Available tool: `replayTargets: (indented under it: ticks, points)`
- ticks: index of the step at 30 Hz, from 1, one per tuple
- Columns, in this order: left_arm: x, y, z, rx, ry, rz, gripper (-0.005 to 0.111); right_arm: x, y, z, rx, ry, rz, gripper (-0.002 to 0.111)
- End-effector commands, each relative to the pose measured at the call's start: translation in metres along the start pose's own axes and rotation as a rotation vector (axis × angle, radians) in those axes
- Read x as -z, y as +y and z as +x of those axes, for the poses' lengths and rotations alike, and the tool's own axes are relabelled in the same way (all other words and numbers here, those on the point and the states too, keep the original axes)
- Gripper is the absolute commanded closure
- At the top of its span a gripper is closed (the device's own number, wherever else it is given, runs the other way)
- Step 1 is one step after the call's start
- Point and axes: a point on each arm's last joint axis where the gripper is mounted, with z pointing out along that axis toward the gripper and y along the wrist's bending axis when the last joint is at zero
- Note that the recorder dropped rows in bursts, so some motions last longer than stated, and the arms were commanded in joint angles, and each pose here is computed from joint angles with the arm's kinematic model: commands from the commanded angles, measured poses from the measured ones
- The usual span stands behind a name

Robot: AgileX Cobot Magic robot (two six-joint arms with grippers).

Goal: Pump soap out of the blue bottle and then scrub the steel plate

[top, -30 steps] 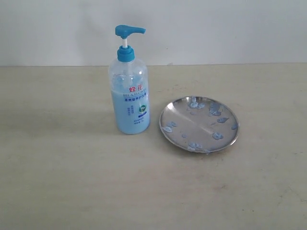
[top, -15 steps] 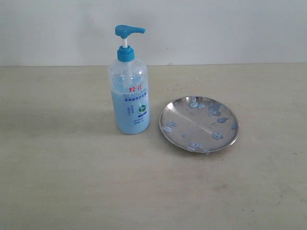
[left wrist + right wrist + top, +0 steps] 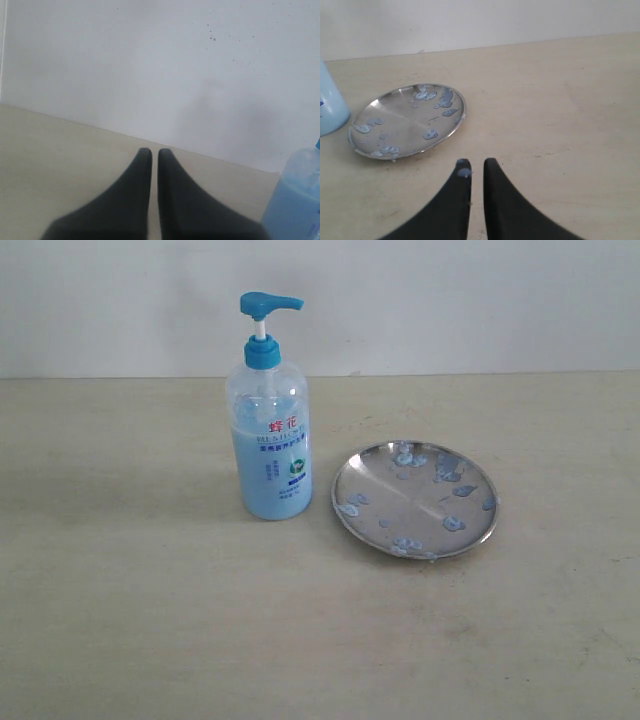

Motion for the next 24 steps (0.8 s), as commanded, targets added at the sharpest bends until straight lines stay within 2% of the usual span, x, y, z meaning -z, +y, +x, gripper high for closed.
replayTargets:
  ticks: [1, 8, 12, 13, 17, 21, 24]
  points:
    - [0.0, 0.0, 0.001, 0.008, 0.0, 0.004, 0.102, 0.0, 0.0, -0.001, -0.001, -0.015, 0.0, 0.109]
    - [0.0, 0.0, 0.001, 0.008, -0.001, 0.005, 0.102, 0.0, 0.0, -0.001, -0.001, -0.015, 0.0, 0.109]
    - [0.001, 0.01, 0.013, 0.006, 0.13, -0.112, 0.102, 0.0, 0.0, -0.001, -0.001, -0.015, 0.0, 0.109]
    - [0.002, 0.011, 0.013, -0.005, 0.135, -0.115, 0.102, 0.0, 0.0, -0.001, -0.001, -0.015, 0.0, 0.109]
    - [0.001, 0.005, 0.01, -0.015, 0.105, -0.026, 0.102, 0.0, 0.0, -0.001, -0.001, -0.015, 0.0, 0.109]
    - [0.001, -0.011, -0.005, -0.002, -0.061, 0.155, 0.102, 0.0, 0.0, -0.001, -0.001, -0.015, 0.0, 0.109]
    - [0.002, -0.014, -0.009, -0.008, -0.099, 0.192, 0.102, 0.0, 0.0, -0.001, -0.001, -0.015, 0.0, 0.109]
